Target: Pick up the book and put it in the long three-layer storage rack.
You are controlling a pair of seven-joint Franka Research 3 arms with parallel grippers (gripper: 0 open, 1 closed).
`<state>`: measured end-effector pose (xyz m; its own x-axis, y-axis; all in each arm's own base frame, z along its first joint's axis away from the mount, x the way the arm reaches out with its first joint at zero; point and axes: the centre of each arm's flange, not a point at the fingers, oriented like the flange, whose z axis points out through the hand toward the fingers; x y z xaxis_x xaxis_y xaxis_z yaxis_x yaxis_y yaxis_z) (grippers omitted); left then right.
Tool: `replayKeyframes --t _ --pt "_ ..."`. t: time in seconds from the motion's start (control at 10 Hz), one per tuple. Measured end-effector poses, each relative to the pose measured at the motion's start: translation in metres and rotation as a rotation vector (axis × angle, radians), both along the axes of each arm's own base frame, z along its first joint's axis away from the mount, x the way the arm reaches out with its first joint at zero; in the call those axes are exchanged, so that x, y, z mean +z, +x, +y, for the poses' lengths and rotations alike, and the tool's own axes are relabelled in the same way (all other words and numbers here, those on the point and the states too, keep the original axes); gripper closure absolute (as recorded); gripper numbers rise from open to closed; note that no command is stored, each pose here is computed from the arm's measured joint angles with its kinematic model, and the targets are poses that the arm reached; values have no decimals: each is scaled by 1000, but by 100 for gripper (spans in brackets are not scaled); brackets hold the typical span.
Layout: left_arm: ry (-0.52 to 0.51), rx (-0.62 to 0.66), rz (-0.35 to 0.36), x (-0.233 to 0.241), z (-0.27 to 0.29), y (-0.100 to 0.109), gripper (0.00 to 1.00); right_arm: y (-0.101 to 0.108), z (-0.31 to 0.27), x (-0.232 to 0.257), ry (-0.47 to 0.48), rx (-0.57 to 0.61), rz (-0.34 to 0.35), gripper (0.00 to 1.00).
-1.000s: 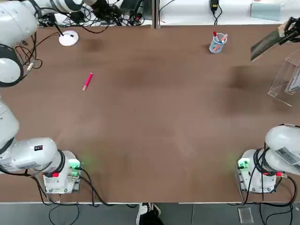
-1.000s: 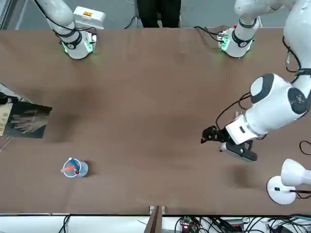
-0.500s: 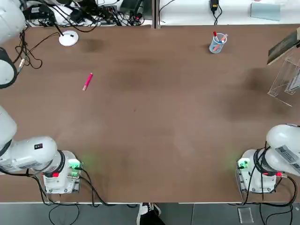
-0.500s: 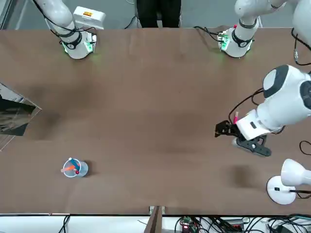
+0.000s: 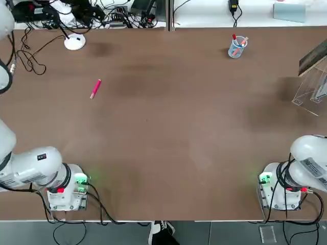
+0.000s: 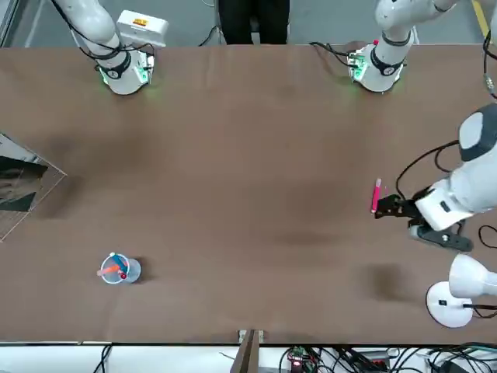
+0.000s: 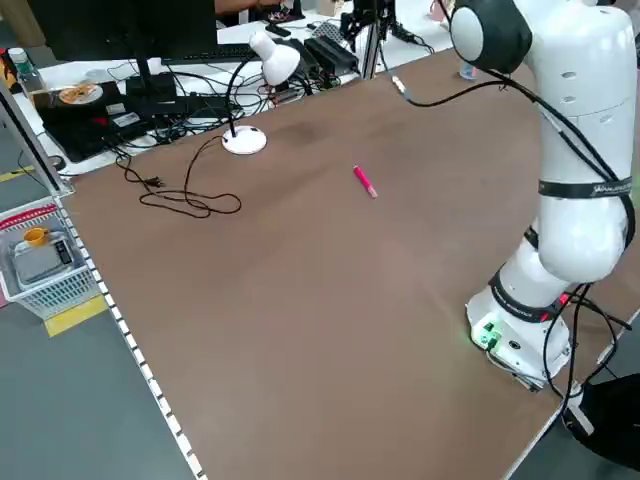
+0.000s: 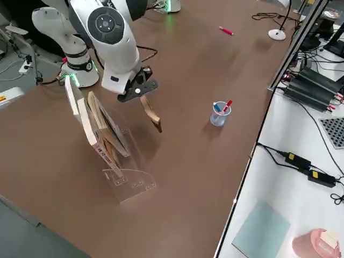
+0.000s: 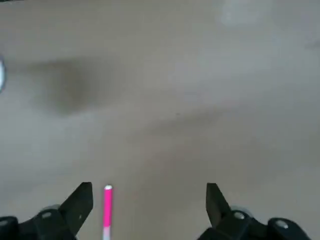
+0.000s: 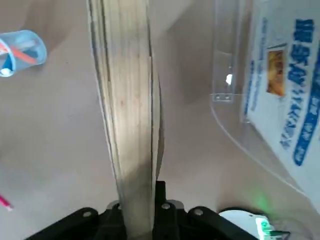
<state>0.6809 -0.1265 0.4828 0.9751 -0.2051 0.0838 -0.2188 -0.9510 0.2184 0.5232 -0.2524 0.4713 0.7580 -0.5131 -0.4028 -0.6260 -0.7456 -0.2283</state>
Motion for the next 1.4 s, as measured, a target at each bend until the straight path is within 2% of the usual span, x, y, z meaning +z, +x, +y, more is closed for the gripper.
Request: replayKeyframes --t 0.3,0.8,1.1,1.4 --pt "36 3 18 8 11 -5 0 -3 -5 -3 -15 -17 20 85" --pt "156 -9 -21 16 25 -6 0 -4 -13 -15 -13 -43 49 85" --pt "227 25 33 17 37 -12 0 -7 -24 -29 -20 -59 81 85" --pt "204 118 104 35 50 -26 0 -11 -30 -30 -22 -64 101 85"
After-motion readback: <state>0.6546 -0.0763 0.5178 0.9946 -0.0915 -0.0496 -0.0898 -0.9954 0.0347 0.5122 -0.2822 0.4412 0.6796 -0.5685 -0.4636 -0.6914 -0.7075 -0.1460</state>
